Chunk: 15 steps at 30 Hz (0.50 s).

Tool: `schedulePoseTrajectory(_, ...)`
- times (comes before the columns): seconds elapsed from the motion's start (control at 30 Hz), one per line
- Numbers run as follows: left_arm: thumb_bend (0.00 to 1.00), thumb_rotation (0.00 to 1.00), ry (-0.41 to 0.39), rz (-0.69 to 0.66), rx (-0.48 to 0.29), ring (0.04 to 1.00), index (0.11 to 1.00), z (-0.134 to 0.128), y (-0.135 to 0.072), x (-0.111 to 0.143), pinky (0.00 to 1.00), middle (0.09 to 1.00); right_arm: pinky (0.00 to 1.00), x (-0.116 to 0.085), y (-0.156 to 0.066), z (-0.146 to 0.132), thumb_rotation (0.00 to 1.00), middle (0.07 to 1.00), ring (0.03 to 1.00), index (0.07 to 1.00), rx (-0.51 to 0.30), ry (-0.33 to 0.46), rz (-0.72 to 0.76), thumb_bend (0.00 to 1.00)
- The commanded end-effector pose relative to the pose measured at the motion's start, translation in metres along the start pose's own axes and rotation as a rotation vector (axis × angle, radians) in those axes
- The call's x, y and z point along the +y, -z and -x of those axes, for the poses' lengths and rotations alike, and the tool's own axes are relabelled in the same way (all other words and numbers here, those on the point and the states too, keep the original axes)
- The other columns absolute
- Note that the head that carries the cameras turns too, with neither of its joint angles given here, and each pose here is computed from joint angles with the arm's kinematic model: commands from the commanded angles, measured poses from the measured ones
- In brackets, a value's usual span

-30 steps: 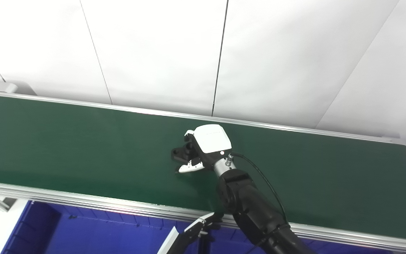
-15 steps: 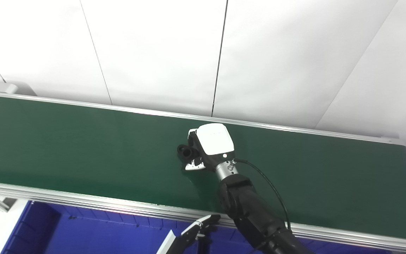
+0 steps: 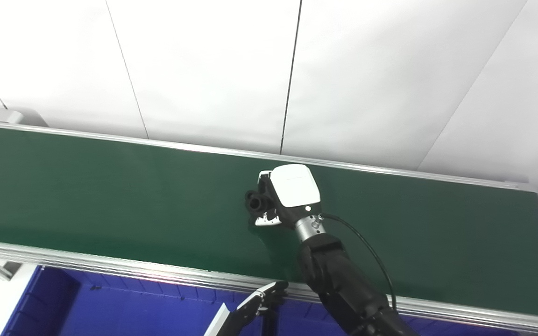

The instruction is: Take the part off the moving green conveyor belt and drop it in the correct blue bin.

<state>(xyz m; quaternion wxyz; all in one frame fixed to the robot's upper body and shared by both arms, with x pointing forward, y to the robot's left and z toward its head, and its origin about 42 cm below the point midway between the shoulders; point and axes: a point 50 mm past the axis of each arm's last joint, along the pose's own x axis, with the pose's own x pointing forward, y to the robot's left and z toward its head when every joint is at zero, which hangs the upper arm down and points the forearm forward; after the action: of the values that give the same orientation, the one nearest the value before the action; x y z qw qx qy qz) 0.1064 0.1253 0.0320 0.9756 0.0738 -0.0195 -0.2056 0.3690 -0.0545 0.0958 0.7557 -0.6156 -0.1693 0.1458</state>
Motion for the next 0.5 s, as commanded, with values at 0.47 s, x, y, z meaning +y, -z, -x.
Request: schedulePoseTrajectory(0.47, 0.82, 0.64, 0.012, 0.018, -0.073, 0.817, 0.871, -0.008, -0.009, 0.009, 0.70, 0.847, 0.12, -0.078, 0.007, 0.059, 0.16, 0.256, 0.175, 0.481, -0.028, 0.143, -0.093, 0.50)
